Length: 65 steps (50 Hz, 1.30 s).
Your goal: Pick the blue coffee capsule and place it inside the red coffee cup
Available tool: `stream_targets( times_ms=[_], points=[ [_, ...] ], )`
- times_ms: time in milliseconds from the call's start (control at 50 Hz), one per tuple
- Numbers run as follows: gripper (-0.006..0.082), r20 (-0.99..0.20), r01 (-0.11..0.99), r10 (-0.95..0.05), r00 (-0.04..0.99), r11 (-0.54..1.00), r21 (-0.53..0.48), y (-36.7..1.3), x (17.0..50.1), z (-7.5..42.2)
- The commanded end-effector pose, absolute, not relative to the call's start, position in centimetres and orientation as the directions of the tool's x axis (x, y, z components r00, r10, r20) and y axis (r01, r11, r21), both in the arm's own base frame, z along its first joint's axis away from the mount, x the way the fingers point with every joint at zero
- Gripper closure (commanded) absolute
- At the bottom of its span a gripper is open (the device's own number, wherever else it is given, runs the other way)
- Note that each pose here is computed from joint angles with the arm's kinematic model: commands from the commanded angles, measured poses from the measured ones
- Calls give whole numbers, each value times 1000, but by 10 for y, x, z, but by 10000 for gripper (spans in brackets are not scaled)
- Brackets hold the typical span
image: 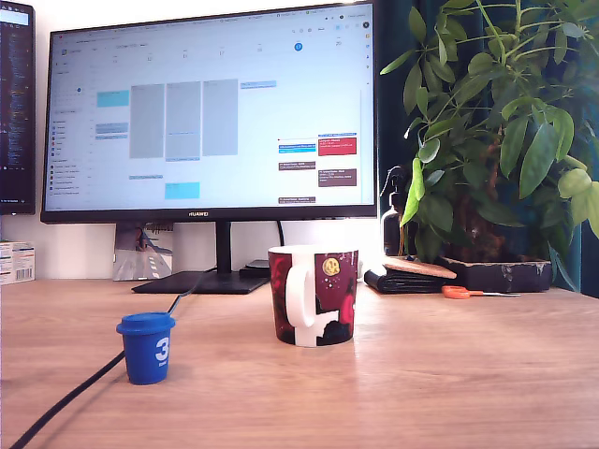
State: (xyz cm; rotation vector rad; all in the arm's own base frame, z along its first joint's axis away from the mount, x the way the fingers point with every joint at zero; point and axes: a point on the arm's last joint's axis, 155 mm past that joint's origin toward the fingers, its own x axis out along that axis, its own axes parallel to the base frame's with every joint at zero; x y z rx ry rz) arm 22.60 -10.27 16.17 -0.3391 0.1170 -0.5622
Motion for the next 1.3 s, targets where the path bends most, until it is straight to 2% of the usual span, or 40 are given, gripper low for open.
stream_targets(
  times_ms=[0,260,320,360,500,540,580,800,1040,1280],
  points=[
    [785,-67,511,-575,815,770,-383,-111,225,144],
    [785,-146,589,-696,703,686,-427,-145,215,124],
    [759,-161,613,-719,676,670,-418,-153,213,121],
    [694,-173,626,-726,665,669,-402,-158,213,120],
    [176,-212,687,-739,639,673,-274,-175,216,118],
    [83,-231,687,-728,646,686,-241,-178,220,117],
    [51,-251,685,-715,653,698,-209,-180,224,116],
    [48,-385,696,-669,635,713,-90,-196,238,96],
    [48,-503,693,-637,585,714,-98,-207,252,67],
    [49,-555,703,-619,556,706,-83,-215,266,53]
  ],
)
